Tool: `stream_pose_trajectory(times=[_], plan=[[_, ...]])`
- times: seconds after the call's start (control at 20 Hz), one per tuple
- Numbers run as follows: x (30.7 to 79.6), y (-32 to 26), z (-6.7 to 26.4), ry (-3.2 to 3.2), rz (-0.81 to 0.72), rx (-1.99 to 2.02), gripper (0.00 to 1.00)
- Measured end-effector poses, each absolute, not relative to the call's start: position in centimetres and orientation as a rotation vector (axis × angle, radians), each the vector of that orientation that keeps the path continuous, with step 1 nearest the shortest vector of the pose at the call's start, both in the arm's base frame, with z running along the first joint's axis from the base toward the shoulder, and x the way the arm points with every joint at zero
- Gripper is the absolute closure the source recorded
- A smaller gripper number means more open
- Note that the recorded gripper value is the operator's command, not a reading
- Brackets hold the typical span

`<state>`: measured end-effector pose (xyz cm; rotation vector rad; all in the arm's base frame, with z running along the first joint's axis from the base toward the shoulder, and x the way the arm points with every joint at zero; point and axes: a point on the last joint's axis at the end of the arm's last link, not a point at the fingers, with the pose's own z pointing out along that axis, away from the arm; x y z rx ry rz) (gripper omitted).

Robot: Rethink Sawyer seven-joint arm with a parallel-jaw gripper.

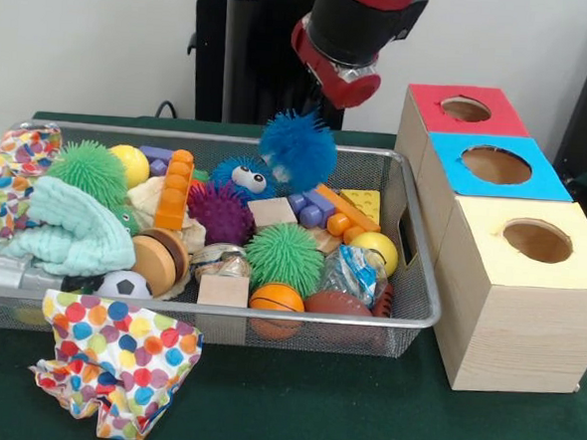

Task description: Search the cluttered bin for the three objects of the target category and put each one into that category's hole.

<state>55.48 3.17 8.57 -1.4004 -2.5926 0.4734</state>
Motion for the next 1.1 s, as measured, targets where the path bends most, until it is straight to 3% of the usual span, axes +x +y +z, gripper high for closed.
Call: stream_pose_trajectory(times=[0.5,1.1], plan=[[52.9,1.8,4.7,-2.559,0.405,-1.574,1.00],[48.1,5.2,1.1,-2.490,0.415,-1.559,1.00]])
